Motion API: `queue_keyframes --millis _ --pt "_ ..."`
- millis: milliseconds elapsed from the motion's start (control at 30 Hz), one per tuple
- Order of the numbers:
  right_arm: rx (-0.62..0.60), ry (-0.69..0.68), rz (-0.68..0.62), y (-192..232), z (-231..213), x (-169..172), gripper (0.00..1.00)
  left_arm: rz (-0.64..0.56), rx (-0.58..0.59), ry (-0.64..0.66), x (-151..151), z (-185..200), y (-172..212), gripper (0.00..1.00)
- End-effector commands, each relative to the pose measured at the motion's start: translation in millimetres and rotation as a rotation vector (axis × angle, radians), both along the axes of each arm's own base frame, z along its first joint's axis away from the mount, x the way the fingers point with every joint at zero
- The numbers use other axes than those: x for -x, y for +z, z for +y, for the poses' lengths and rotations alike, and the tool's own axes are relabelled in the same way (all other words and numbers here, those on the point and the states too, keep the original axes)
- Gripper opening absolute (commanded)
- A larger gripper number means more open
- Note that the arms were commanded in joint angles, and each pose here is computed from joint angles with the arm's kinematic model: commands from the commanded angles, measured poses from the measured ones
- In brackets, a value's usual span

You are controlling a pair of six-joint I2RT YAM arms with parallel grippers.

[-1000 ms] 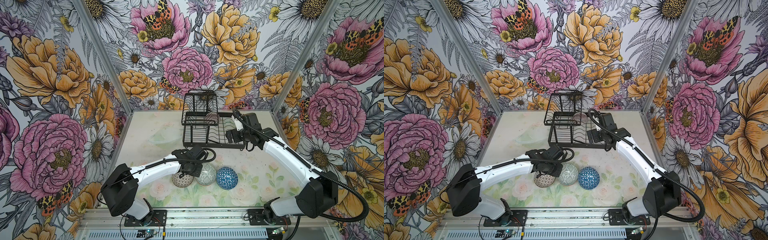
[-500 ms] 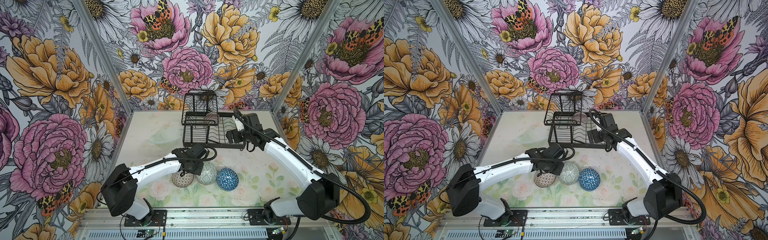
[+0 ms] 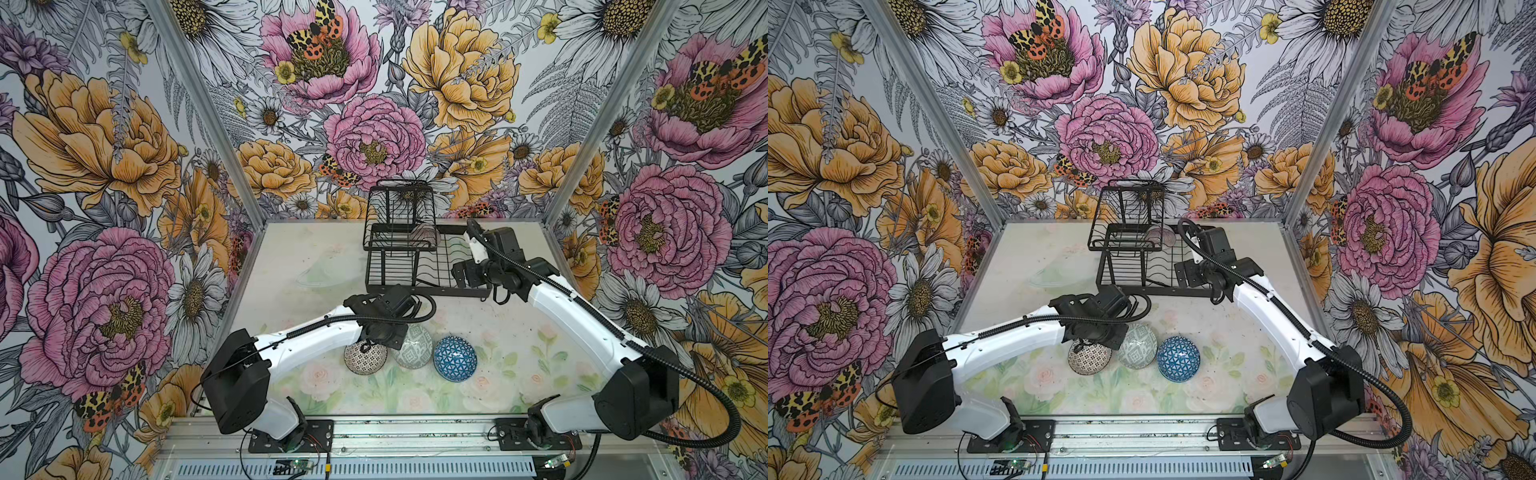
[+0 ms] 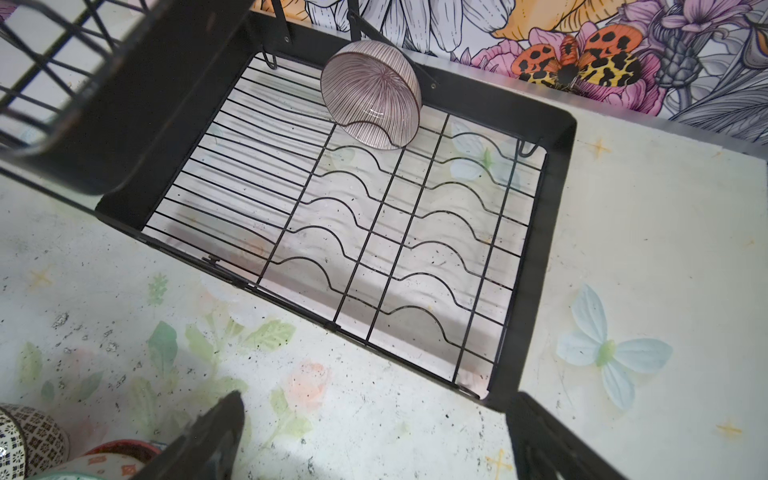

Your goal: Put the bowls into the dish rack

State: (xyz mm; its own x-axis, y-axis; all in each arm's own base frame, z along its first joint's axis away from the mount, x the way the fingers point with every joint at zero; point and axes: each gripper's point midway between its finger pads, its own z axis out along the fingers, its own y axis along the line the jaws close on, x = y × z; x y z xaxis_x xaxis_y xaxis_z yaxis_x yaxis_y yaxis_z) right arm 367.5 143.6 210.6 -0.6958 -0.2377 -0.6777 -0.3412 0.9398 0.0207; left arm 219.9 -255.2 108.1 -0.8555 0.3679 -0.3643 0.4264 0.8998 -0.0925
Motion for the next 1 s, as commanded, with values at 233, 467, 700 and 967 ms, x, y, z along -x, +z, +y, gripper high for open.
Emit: queue_keyframes --millis 233,467,700,967 --pt "-0.016 0.017 -0.020 7.3 0.6 2.9 0.99 -0.033 -0.005 -0.017 -3.5 -2.0 8.7 0.09" --pt "-0.013 0.017 -0.021 6.6 -0.7 5.2 1.00 -0.025 -0.013 -0.018 -3.3 -2.2 5.3 0.20" --pt "-0.012 0.018 -0.024 7.3 -1.3 6.4 1.00 -0.008 -0.023 -0.014 -3.3 -3.2 -1.4 0.36" --pt "-0.013 0.018 -0.023 6.5 -1.7 7.6 1.00 0.011 -0.015 -0.026 -5.2 -12.8 -11.1 0.38"
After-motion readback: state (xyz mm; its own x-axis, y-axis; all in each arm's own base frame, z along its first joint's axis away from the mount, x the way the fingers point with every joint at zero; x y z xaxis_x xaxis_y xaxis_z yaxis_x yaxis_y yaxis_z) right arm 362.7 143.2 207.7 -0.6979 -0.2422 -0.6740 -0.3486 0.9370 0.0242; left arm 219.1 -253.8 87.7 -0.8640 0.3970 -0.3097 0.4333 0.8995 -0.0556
